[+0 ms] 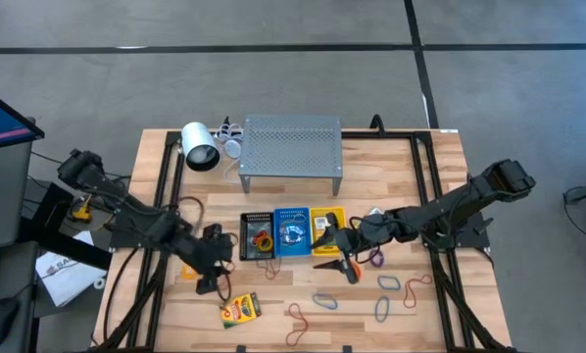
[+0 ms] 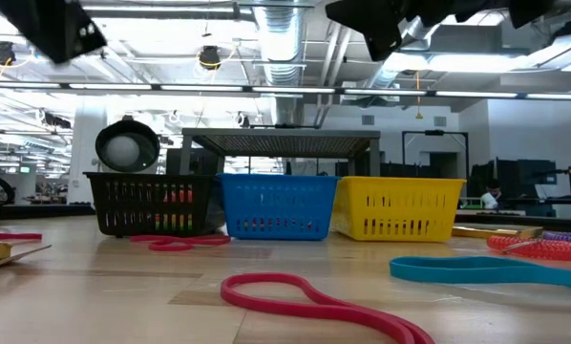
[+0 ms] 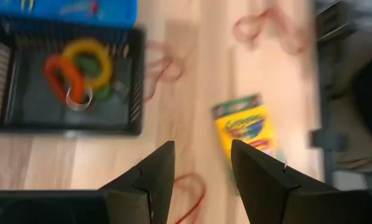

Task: Pick & Place Office Desk Supplies
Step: Put the red rubber band into the blue basket

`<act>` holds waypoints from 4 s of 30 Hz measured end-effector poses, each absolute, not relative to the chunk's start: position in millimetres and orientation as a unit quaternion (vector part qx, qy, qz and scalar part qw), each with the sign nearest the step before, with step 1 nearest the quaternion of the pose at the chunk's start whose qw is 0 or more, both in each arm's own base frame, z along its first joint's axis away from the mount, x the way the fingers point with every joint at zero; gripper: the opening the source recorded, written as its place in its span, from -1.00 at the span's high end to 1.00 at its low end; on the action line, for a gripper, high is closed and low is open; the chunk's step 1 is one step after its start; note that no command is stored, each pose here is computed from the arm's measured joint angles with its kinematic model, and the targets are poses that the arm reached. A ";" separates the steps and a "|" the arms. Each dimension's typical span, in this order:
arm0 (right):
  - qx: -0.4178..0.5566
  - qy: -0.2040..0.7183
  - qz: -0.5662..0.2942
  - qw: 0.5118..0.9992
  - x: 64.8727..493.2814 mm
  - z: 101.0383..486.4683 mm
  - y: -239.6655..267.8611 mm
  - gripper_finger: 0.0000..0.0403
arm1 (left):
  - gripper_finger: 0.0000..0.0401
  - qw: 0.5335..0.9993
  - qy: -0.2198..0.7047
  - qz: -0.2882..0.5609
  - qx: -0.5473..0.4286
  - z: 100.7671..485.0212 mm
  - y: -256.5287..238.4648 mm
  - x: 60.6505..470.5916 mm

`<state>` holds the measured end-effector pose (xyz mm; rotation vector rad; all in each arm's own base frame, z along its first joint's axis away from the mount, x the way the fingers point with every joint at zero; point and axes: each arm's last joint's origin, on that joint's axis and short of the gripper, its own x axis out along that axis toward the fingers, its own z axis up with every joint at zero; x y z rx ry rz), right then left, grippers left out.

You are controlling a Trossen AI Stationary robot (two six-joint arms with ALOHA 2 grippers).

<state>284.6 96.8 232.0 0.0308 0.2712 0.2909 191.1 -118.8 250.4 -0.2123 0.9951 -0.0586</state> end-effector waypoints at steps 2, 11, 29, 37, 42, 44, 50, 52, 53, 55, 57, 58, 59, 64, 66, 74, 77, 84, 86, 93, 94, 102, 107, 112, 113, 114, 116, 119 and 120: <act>0.014 0.136 0.150 0.979 283.4 231.8 100.0 -0.16 | 0.23 0.856 0.506 -0.014 -0.100 239.3 -120.8 195.5; 0.003 0.173 0.169 0.970 275.6 222.3 111.2 -0.16 | 0.23 0.805 0.577 0.033 -0.132 203.7 -132.8 210.1; 0.034 0.230 0.114 0.966 258.7 185.9 102.0 -0.16 | 0.23 0.730 0.585 0.207 -0.287 168.6 -141.1 222.2; 0.033 0.226 0.121 0.966 257.7 186.8 105.7 -0.16 | 0.23 0.705 0.607 0.226 -0.288 153.6 -143.9 224.5; 0.033 0.219 0.122 0.968 258.4 188.0 105.6 -0.16 | 0.23 0.700 0.614 0.228 -0.285 149.6 -144.4 224.7; 0.033 0.218 0.122 0.968 258.4 188.0 105.6 -0.16 | 0.23 0.700 0.614 0.228 -0.285 148.5 -144.0 224.2; 0.032 0.217 0.122 0.968 258.6 188.3 105.5 -0.16 | 0.27 0.694 0.615 0.238 -0.288 141.2 -141.1 219.7; 0.032 0.217 0.122 0.968 258.5 188.3 105.6 -0.16 | 0.28 0.696 0.613 0.235 -0.291 140.5 -141.3 220.0; 0.032 0.217 0.122 0.968 258.5 188.3 105.6 -0.16 | 0.29 0.696 0.612 0.234 -0.292 140.6 -141.5 220.2; 0.032 0.217 0.123 0.968 258.6 188.4 105.7 -0.16 | 0.30 0.697 0.611 0.233 -0.294 140.6 -141.8 220.7; 0.032 0.217 0.122 0.968 258.6 188.4 105.7 -0.16 | 0.32 0.699 0.609 0.230 -0.296 140.8 -142.3 221.5; 0.032 0.217 0.122 0.968 258.6 188.4 105.7 -0.16 | 0.32 0.699 0.609 0.230 -0.297 140.8 -142.3 221.5; 0.032 0.217 0.122 0.968 258.6 188.5 105.7 -0.16 | 0.33 0.699 0.609 0.230 -0.296 140.8 -142.3 221.5; 0.032 0.217 0.123 0.968 258.6 188.4 105.7 -0.16 | 0.37 0.698 0.610 0.233 -0.294 137.8 -142.7 222.2; 0.032 0.216 0.123 0.968 258.7 188.6 105.7 -0.16 | 0.38 0.698 0.611 0.234 -0.292 136.2 -143.0 222.7; 0.032 0.216 0.123 0.968 258.7 188.7 105.7 -0.16 | 0.47 0.695 0.614 0.234 -0.292 135.9 -143.0 222.5; 0.033 0.216 0.123 0.968 258.8 188.8 105.7 -0.16 | 0.56 0.693 0.616 0.235 -0.290 135.7 -142.7 221.8; 0.033 0.216 0.123 0.968 258.8 188.8 105.7 -0.16 | 0.92 0.688 0.627 0.228 -0.285 135.4 -142.3 220.8; 0.033 0.216 0.123 0.968 258.8 188.8 105.7 -0.16 | 0.97 0.687 0.630 0.225 -0.286 135.4 -142.0 221.2; 0.033 0.216 0.123 0.968 258.8 188.8 105.7 -0.16 | 0.99 0.678 0.637 0.217 -0.295 139.6 -140.1 220.0; 0.034 0.215 0.123 0.968 258.8 188.9 105.8 -0.16 | 0.99 0.677 0.638 0.216 -0.296 142.8 -139.1 218.3; 0.038 0.210 0.123 0.969 259.3 190.0 106.0 -0.16 | 1.00 0.707 0.602 0.193 -0.317 179.3 -130.4 206.8; 0.038 0.210 0.124 0.969 259.3 190.0 106.0 -0.16 | 1.00 0.737 0.564 0.186 -0.322 203.6 -121.1 195.5; 0.038 0.210 0.124 0.969 259.2 190.0 106.0 -0.16 | 1.00 0.758 0.535 0.173 -0.331 223.0 -112.7 184.5; 0.038 0.210 0.124 0.969 259.2 190.0 106.0 -0.16 | 1.00 0.762 0.528 0.170 -0.335 226.4 -111.3 182.7; 0.038 0.210 0.124 0.969 259.2 190.0 106.0 -0.16 | 1.00 0.765 0.523 0.167 -0.337 229.4 -110.2 181.2; 0.038 0.210 0.124 0.969 259.2 190.0 106.0 -0.16 | 1.00 0.772 0.515 0.154 -0.339 235.2 -108.1 178.0; 0.038 0.210 0.124 0.969 259.3 190.0 106.1 -0.16 | 1.00 0.781 0.507 0.138 -0.338 241.3 -105.8 174.3; 0.039 0.209 0.124 0.969 259.3 190.1 106.1 -0.16 | 1.00 0.783 0.507 0.130 -0.337 243.0 -105.3 173.3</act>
